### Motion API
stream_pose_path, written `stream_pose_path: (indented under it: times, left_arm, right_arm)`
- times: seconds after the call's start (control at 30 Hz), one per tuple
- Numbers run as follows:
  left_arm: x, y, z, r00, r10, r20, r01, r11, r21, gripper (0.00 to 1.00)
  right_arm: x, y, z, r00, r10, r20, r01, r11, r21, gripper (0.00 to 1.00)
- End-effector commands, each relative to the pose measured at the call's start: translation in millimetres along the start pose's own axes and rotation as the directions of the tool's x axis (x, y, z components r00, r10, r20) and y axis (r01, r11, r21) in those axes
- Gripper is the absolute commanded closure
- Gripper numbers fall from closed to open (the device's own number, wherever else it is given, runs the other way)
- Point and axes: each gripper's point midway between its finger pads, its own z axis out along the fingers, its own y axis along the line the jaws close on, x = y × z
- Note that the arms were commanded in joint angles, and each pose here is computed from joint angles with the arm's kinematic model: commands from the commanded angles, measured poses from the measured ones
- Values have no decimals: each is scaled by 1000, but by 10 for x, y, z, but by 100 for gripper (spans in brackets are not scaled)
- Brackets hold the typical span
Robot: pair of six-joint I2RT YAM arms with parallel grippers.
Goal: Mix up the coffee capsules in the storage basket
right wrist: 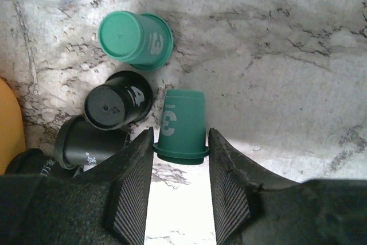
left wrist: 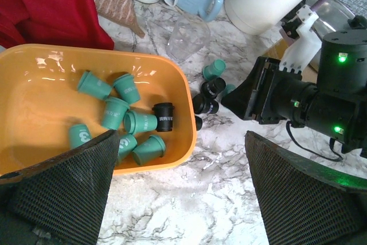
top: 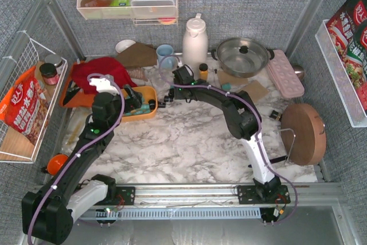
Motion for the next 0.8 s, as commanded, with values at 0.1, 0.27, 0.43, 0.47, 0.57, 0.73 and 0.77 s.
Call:
stream_pose_path:
  times: [0.1, 0.27, 0.43, 0.47, 0.57, 0.73, 0.77]
  left_arm:
    - [-14, -66, 37, 1000, -3, 3, 3, 999, 33, 1]
    - [-29, -103, 55, 1000, -8, 6, 7, 999, 50, 1]
    - [20, -221, 94, 1000, -17, -9, 18, 993, 117, 1]
    - [41, -252, 109, 1000, -25, -19, 27, 991, 132, 1]
    - [107, -353, 163, 997, -48, -65, 59, 983, 171, 1]
    - [215, -556, 252, 995, -6, -104, 29, 976, 216, 1]
    - [239, -607, 274, 994, 8, -108, 16, 975, 223, 1]
  right_arm:
    - [-59, -91, -215, 1000, -15, 26, 15, 1000, 0, 63]
    - [-150, -219, -437, 998, -9, 69, 11, 999, -36, 68]
    - [-225, -237, -817, 986, -84, 145, 103, 986, -131, 69]
    - [-194, -244, -895, 980, -114, 164, 139, 978, -154, 69]
    - [-154, -233, -1203, 950, -179, 256, 236, 948, -215, 69]
    - [15, -243, -1655, 899, -239, 367, 352, 893, -282, 69]
    - [36, -235, -1746, 890, -245, 384, 369, 882, -294, 69]
